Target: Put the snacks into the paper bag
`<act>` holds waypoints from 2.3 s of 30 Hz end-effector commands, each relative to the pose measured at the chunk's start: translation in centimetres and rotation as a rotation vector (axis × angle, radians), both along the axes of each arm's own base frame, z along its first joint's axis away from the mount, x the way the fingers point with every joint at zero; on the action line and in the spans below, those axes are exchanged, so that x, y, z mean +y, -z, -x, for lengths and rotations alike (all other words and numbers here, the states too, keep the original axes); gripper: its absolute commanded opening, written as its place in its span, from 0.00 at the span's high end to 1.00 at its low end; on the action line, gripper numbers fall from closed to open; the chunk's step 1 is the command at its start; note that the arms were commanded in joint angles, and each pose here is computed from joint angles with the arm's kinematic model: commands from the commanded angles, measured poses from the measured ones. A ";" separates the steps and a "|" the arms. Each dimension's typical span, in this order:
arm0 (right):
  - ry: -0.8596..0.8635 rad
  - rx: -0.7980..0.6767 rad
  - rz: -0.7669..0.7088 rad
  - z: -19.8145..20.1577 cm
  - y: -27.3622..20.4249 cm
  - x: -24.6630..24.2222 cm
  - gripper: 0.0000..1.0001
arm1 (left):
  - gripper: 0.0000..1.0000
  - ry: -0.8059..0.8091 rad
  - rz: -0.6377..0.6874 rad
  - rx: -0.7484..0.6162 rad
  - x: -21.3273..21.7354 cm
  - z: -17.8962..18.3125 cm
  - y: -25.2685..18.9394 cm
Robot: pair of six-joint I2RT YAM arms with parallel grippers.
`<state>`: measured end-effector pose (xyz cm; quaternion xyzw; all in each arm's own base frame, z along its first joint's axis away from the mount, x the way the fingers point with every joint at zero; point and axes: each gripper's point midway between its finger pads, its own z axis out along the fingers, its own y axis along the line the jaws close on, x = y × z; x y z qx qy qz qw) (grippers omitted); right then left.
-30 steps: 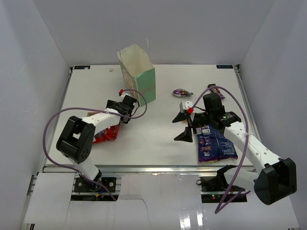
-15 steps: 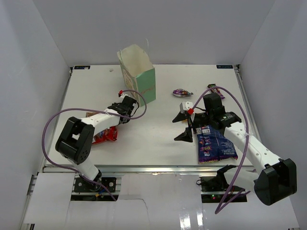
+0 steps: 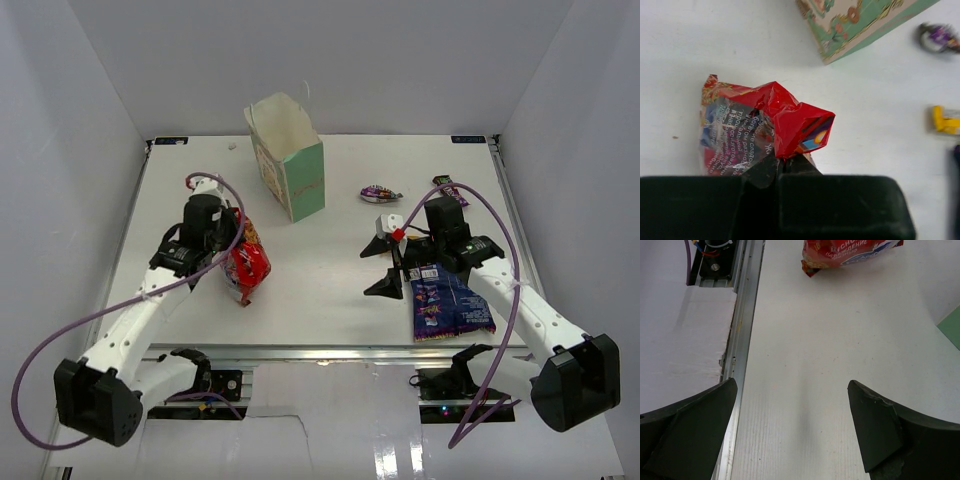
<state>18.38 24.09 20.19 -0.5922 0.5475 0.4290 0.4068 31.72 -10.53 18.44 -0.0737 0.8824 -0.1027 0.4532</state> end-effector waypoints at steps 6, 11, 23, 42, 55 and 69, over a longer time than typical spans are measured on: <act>0.003 -0.034 -0.019 0.1 -0.5 -0.2 0.03 | 1.00 0.209 0.554 -0.157 -3.8 2.1 -7.9; 0.009 -0.039 -0.021 0.1 -0.6 -0.4 0.03 | 1.00 0.340 0.708 -0.178 -5.8 3.2 -10.3; 0.018 -0.041 -0.018 -0.1 -0.5 -0.6 0.03 | 1.00 0.574 0.945 -0.329 -7.9 5.1 -21.5; 0.031 -0.026 -0.007 -0.3 0.2 -0.6 0.03 | 1.00 0.577 1.123 -0.570 -7.5 -6.1 -39.3; 0.031 -0.023 -0.004 -0.4 0.4 -0.6 0.03 | 1.00 0.421 1.176 -0.630 -4.5 -15.2 -39.4; 0.034 -0.023 0.006 -0.5 0.7 -0.6 0.03 | 1.00 0.335 1.174 -0.519 -4.5 -19.1 -33.1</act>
